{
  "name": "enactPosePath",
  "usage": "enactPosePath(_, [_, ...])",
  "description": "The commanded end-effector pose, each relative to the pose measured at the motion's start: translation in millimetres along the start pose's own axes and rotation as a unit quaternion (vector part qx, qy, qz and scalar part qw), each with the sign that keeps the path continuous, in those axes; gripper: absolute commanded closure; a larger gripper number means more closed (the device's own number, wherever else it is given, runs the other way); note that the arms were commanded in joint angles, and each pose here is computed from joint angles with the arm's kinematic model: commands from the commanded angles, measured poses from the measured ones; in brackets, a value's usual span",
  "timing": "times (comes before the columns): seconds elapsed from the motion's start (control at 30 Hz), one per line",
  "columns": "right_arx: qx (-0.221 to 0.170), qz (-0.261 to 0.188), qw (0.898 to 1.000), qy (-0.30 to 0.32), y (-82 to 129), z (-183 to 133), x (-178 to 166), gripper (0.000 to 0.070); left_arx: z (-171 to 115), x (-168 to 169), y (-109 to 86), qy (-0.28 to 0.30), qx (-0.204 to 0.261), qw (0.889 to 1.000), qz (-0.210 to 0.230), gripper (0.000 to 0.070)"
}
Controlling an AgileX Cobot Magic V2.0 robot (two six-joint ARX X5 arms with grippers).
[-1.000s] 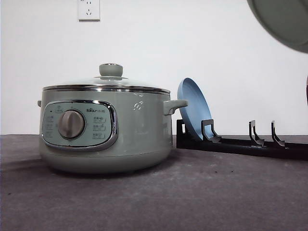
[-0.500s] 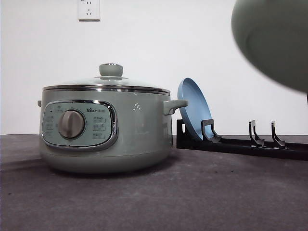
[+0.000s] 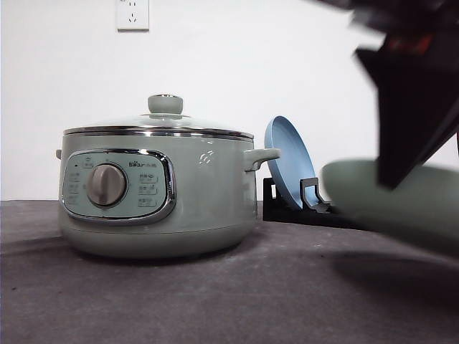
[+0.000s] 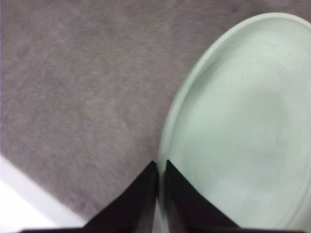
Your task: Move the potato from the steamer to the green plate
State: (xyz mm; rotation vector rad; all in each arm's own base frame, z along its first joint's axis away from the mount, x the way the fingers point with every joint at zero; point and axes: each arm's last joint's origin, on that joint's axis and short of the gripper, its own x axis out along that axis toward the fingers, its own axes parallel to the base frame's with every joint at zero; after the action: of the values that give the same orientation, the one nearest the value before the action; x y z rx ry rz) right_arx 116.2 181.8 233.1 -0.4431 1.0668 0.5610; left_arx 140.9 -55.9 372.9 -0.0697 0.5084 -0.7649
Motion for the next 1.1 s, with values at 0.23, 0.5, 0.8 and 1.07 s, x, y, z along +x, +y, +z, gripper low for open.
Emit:
enactPosePath(0.23, [-0.06, -0.036, 0.996, 0.063, 38, -1, 45, 0.0693, 5, 0, -0.7, -0.005, 0.005, 1.0, -0.005, 0.0028])
enactPosePath(0.5, [-0.068, -0.044, 0.994, 0.073, 53, -4, 59, 0.0667, 5, 0, -0.7, -0.005, 0.005, 1.0, -0.005, 0.0028])
enactPosePath(0.8, [-0.06, 0.011, 0.997, 0.046, 46, 17, 19, 0.0418, 5, 0, -0.7, -0.005, 0.005, 1.0, -0.005, 0.0028])
enactPosePath(1.07, [0.022, 0.044, 0.998, -0.043, -3, 42, -49, 0.0199, 5, 0, -0.7, -0.005, 0.005, 1.0, -0.005, 0.0028])
